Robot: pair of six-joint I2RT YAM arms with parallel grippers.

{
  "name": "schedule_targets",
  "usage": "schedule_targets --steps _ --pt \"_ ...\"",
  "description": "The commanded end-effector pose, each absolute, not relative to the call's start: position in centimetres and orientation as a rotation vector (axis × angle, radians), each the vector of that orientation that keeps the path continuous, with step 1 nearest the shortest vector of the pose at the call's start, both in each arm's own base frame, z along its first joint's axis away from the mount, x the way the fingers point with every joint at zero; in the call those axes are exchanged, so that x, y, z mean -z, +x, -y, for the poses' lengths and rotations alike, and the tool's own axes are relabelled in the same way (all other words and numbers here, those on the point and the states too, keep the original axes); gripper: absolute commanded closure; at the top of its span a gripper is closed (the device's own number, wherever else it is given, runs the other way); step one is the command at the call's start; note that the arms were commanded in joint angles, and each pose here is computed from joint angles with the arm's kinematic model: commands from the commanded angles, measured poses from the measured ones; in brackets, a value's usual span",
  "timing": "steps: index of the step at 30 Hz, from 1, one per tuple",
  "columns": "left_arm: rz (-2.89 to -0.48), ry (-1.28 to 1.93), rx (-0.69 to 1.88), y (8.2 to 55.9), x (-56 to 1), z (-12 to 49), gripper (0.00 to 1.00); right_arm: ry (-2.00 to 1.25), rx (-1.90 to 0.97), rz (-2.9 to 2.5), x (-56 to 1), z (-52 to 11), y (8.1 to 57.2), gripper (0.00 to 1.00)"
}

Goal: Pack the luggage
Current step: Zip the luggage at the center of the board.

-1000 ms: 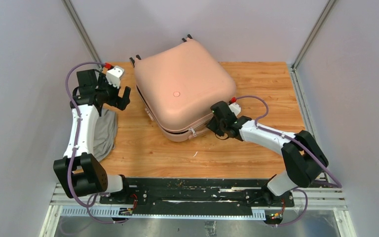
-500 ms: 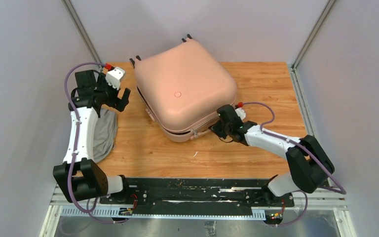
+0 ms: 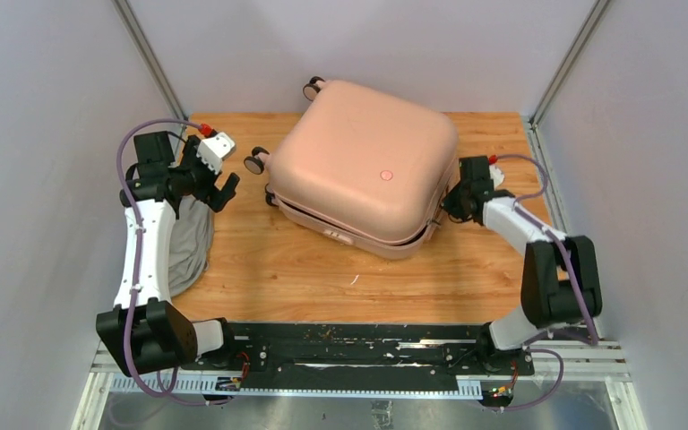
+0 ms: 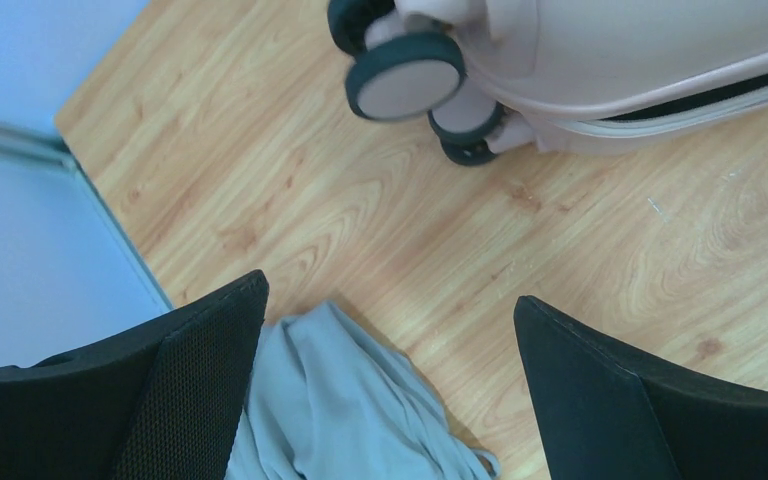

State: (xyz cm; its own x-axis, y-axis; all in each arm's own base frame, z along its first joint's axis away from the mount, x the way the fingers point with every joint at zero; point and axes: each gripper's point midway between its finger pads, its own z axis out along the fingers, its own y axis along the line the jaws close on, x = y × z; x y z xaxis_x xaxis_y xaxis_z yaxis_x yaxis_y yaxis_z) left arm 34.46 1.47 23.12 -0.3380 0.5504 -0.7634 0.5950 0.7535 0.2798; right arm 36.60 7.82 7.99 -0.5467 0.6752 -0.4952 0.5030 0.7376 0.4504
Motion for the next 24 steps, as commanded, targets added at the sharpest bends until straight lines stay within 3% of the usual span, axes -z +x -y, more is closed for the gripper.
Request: schedule_targets --steps 1,4,10,24 --pt "-1.851 1.060 0.114 34.3 -24.3 0.9 0.00 0.743 -0.255 -2.365 -7.9 -5.2 41.7 1.00" --pt "-1.802 1.208 0.059 35.7 -24.1 2.3 0.00 0.609 -0.390 -2.433 -9.1 -7.6 44.0 0.98" --pt "-1.718 1.419 0.013 38.6 -24.0 4.2 0.00 0.412 -0.507 -2.384 -12.8 -9.2 44.2 0.71" --pt "-1.649 1.740 0.007 41.8 -20.2 7.9 0.00 0.144 -0.908 -2.422 -12.5 -16.0 42.8 0.62"
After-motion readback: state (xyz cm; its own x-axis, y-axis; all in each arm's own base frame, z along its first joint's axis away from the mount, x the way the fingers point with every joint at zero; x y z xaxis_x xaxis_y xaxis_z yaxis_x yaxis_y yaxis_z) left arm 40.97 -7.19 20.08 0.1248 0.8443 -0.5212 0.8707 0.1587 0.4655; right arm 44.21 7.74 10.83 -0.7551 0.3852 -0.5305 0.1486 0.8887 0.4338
